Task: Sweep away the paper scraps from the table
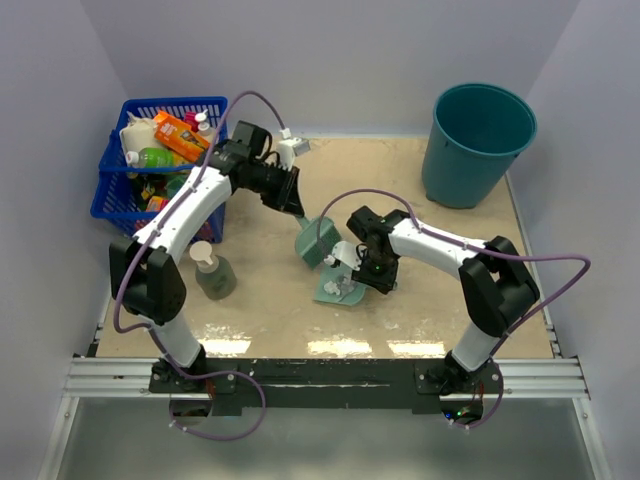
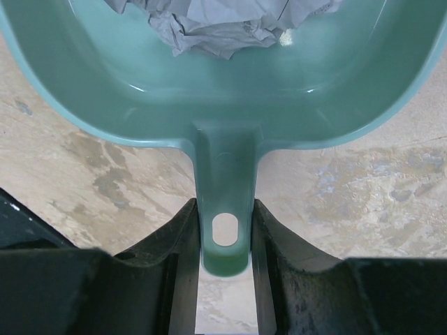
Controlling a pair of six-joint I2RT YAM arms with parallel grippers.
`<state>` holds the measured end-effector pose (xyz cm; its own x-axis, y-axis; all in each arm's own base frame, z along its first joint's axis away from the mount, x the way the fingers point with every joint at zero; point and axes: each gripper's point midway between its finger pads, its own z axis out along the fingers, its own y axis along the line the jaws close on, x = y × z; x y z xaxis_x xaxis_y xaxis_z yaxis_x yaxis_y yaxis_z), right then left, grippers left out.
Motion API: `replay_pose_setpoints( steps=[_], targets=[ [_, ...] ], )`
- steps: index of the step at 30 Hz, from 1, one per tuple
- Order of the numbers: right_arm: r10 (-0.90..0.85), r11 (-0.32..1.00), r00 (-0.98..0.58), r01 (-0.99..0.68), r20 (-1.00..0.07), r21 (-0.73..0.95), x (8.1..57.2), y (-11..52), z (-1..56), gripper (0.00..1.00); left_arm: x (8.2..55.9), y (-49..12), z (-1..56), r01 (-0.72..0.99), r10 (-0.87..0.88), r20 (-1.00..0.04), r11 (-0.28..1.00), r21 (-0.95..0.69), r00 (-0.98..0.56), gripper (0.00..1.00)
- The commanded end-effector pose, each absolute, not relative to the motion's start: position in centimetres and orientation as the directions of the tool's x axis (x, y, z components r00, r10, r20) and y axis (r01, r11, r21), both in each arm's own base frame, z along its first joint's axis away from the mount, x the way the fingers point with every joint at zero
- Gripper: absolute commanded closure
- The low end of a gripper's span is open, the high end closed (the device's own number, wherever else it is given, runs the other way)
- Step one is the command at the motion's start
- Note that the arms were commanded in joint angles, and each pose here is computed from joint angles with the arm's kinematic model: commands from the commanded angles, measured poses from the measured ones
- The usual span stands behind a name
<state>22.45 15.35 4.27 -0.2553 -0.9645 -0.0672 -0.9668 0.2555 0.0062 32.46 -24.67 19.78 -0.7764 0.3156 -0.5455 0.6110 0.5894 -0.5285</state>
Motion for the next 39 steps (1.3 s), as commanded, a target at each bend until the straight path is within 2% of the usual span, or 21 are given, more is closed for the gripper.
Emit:
replay_pose_setpoints(
  steps=[1, 5, 10, 17, 25, 29, 32, 36, 39],
  targets=[
    [-0.955, 0.267, -0.265, -0.964, -0.133, 0.003, 22.6, 16.6, 4.2, 1.0, 37.3, -22.5, 24.0, 0.685, 0.348, -0.712, 0.683, -0.253, -0.61, 1.0],
    [-0.949, 0.281, -0.28, -0.959, -0.144, 0.013, 22.6, 16.9, 4.0, 1.0, 40.4, -19.7, 24.8, 0.62, 0.387, -0.732, 0.782, -0.062, -0.561, 1.0],
    [-0.937, 0.297, -0.291, -0.955, -0.191, -0.004, 23.2, 17.6, 4.7, 1.0, 41.1, -18.2, 24.6, 0.599, 0.428, -0.727, 0.8, 0.029, -0.536, 1.0],
    [-0.882, 0.374, -0.352, -0.927, -0.314, -0.011, 24.4, 19.3, 5.4, 1.0, 42.5, -17.0, 24.5, 0.521, 0.395, -0.725, 0.851, 0.058, -0.564, 1.0],
    [-0.806, 0.473, -0.433, -0.881, -0.404, 0.0, 26.7, 19.3, 7.7, 1.0, 43.4, -16.7, 25.0, 0.502, 0.395, -0.73, 0.861, 0.082, -0.558, 1.0],
    [-0.753, 0.539, -0.486, -0.842, -0.445, 0.009, 28.1, 18.9, 9.4, 1.0, 43.9, -17.1, 26.0, 0.46, 0.321, -0.757, 0.887, 0.031, -0.569, 1.0],
    [-0.707, 0.577, -0.506, -0.817, -0.493, 0.011, 29.0, 18.9, 11.4, 1.0, 44.3, -17.2, 25.8, 0.457, 0.318, -0.754, 0.889, 0.027, -0.574, 1.0],
    [-0.63, 0.615, -0.466, -0.788, -0.622, -0.034, 31.4, 19.5, 16.8, 1.0, 44.8, -17.0, 24.9, 0.434, 0.309, -0.743, 0.901, 0.028, -0.593, 1.0],
    [-0.615, 0.625, -0.458, -0.78, -0.641, -0.042, 32.0, 19.5, 19.2, 1.0, 45.0, -16.8, 24.5, 0.409, 0.293, -0.743, 0.912, 0.028, -0.602, 1.0]
  ],
)
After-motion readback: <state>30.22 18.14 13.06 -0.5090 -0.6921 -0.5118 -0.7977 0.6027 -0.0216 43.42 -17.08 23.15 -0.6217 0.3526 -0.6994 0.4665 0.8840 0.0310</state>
